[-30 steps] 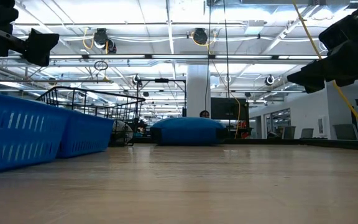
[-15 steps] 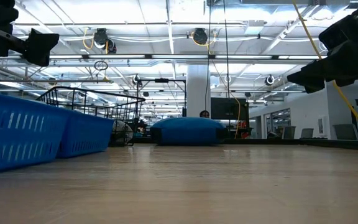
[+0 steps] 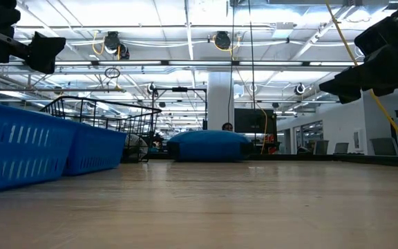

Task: Pick & place medical supplies in basket/bin
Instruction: Return to Home Position

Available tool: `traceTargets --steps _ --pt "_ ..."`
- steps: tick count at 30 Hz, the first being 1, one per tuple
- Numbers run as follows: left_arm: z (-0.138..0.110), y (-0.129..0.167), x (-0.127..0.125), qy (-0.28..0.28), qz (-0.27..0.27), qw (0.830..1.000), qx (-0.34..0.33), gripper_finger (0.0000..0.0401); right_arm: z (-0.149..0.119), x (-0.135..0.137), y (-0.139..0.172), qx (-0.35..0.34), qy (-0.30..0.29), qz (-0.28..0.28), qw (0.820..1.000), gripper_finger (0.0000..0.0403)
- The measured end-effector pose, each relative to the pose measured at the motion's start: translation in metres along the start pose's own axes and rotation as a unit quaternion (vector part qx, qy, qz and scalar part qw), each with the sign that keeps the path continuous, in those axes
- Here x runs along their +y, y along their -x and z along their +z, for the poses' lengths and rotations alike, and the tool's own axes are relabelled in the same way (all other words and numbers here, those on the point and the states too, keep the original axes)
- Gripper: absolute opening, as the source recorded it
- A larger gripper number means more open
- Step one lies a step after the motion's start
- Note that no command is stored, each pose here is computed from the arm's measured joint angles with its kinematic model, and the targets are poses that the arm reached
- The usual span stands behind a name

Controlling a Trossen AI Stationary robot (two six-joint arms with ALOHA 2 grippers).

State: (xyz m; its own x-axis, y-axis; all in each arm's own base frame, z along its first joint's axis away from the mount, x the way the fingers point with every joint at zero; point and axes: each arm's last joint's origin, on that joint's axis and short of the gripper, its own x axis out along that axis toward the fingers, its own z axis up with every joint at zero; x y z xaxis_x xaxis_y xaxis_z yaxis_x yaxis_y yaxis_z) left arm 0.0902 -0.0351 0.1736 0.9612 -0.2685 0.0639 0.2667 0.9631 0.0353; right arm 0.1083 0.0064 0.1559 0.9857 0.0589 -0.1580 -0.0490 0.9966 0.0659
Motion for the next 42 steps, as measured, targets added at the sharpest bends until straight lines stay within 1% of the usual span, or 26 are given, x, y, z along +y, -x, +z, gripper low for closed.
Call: traceTargets --steps 7,15,23,31,42 --pt "0.0 0.0 0.0 0.0 0.0 1.0 0.0 0.0351 0.0 0.0 0.0 0.0 0.0 0.0 1.0 0.0172" --pt "0.0 0.0 0.0 0.0 0.0 1.0 0.0 0.0351 0.0 0.0 0.0 0.0 0.0 0.0 1.0 0.0177" --pt "0.0 0.0 0.0 0.0 0.0 1.0 0.0 0.0351 0.0 0.0 0.0 0.0 0.0 0.0 1.0 0.0172" --pt "0.0 0.0 0.0 0.0 0.0 1.0 0.0 0.0351 0.0 0.0 0.0 0.0 0.0 0.0 1.0 0.0177" --pt "0.0 0.0 0.0 0.0 0.0 1.0 0.0 0.0351 0.0 0.0 0.0 0.0 0.0 0.0 1.0 0.0173"
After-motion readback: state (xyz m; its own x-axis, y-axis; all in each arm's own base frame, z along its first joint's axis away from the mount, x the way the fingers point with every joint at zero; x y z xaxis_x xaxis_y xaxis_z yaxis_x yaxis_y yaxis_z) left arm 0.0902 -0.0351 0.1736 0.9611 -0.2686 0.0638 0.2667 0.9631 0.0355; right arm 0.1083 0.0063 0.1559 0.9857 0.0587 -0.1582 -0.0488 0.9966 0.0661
